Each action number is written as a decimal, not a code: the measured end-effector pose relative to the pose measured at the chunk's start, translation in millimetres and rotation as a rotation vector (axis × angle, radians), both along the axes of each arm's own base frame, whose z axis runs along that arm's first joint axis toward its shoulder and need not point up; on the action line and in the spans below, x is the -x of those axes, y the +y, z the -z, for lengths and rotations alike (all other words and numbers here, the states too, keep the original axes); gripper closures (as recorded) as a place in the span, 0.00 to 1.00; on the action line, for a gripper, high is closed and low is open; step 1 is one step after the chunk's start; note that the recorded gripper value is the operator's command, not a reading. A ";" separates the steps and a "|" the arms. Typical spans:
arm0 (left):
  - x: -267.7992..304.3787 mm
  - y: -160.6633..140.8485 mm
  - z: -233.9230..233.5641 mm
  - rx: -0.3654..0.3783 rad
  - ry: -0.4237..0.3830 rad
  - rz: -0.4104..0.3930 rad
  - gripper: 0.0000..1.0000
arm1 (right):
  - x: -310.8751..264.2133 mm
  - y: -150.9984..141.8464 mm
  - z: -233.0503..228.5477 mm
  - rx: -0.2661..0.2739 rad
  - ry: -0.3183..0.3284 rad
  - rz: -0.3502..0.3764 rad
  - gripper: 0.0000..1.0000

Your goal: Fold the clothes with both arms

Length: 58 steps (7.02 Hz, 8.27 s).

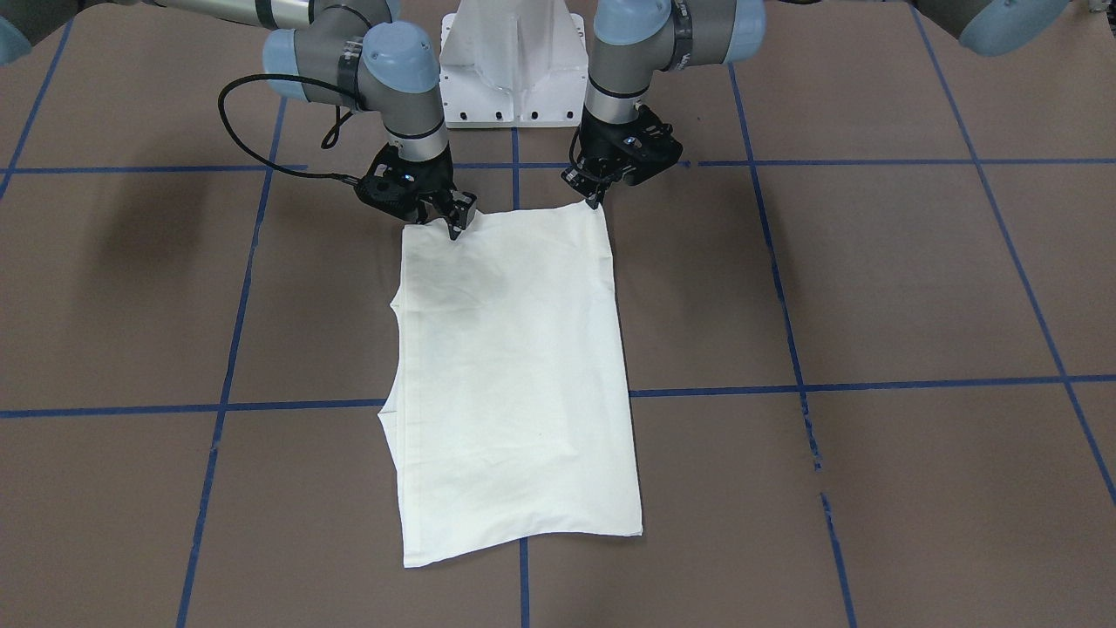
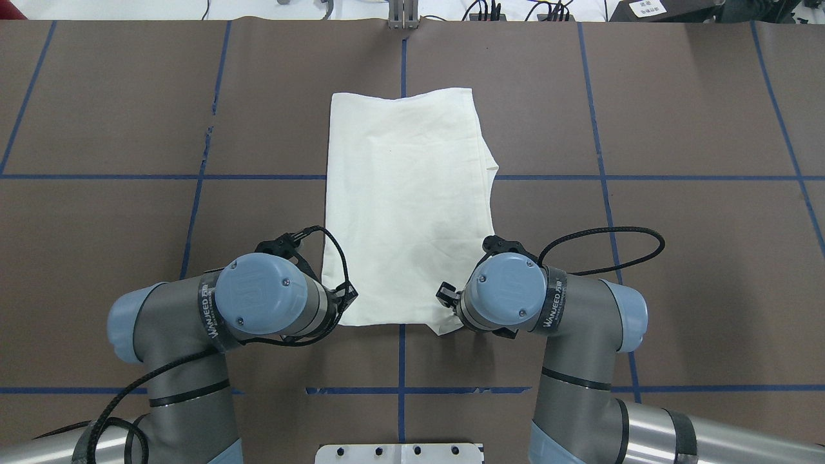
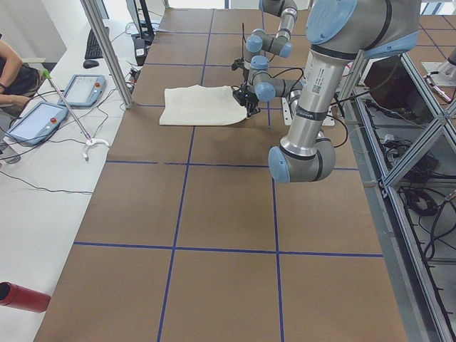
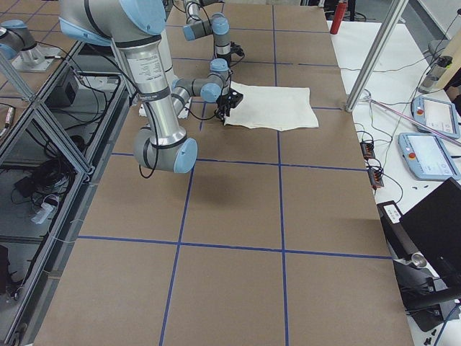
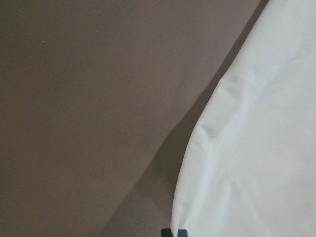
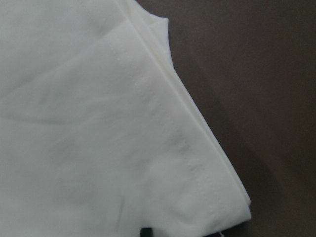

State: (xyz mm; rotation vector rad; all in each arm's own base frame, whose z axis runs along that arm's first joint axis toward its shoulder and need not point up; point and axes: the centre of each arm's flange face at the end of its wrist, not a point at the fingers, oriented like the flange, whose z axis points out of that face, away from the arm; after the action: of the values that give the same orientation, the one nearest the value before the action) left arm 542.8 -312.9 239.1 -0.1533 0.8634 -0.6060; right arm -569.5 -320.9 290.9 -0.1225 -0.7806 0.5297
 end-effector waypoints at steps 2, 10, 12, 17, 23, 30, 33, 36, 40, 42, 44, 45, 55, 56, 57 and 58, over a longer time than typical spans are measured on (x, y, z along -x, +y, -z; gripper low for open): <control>-0.1 0.1 -0.1 0.000 0.000 0.000 1.00 | -0.9 -3.8 5.0 -0.002 -0.005 -0.004 1.00; 48.8 75.2 17.8 -0.060 0.051 -0.139 1.00 | -60.5 59.3 48.2 0.011 -0.164 0.126 1.00; 49.1 90.4 22.3 -0.060 0.052 -0.169 1.00 | -57.8 66.7 50.0 -0.001 -0.170 0.142 1.00; 81.7 -66.0 45.8 -0.202 0.032 -0.054 1.00 | -82.2 -93.0 80.2 -0.083 -0.156 -0.005 1.00; 40.1 -270.4 -2.0 -0.334 0.034 0.073 0.72 | -33.4 -285.5 50.3 -0.052 -0.121 -0.062 0.01; 84.9 -330.8 -50.3 -0.517 0.093 0.073 0.00 | -141.2 -370.8 19.7 -0.061 -0.166 0.043 0.00; 67.2 -285.7 -59.6 -0.508 0.332 0.042 0.00 | -191.1 -398.4 1.8 -0.134 -0.124 0.104 0.00; 18.8 -233.1 -51.9 -0.384 0.481 0.039 0.00 | -203.9 -404.8 -2.0 -0.145 -0.105 0.117 0.00; 1.1 -218.7 -58.1 -0.368 0.491 -0.069 0.00 | -208.2 -406.6 -0.3 -0.144 -0.104 0.113 0.00; 6.6 -206.4 -51.8 -0.365 0.528 -0.176 0.00 | -210.7 -407.4 1.0 -0.145 -0.105 0.110 0.00; 24.5 -185.6 -58.5 -0.359 0.561 -0.258 0.00 | -215.4 -409.5 1.6 -0.147 -0.105 0.105 0.00; 38.5 -171.2 -67.3 -0.370 0.572 -0.292 0.00 | -216.8 -410.2 2.0 -0.149 -0.106 0.103 0.00; 329.1 -237.8 -199.5 -0.781 0.145 -0.219 0.00 | -384.9 -347.6 -167.8 -0.373 0.029 0.272 0.00; 385.6 -263.6 -218.8 -0.818 -0.012 -0.242 0.00 | -418.7 -337.1 -207.2 -0.402 0.067 0.323 0.00; 433.0 -279.7 -234.6 -0.836 -0.143 -0.285 0.00 | -455.3 -325.4 -243.1 -0.432 0.100 0.377 0.00; 469.9 -287.8 -248.6 -0.837 -0.234 -0.346 0.00 | -494.9 -311.0 -277.4 -0.459 0.127 0.439 0.00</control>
State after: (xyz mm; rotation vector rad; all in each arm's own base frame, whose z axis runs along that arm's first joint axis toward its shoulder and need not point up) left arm 72.9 -600.6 487.7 0.5106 0.7773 0.0905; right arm -74.7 -631.9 568.3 0.1621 -0.7062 -0.0637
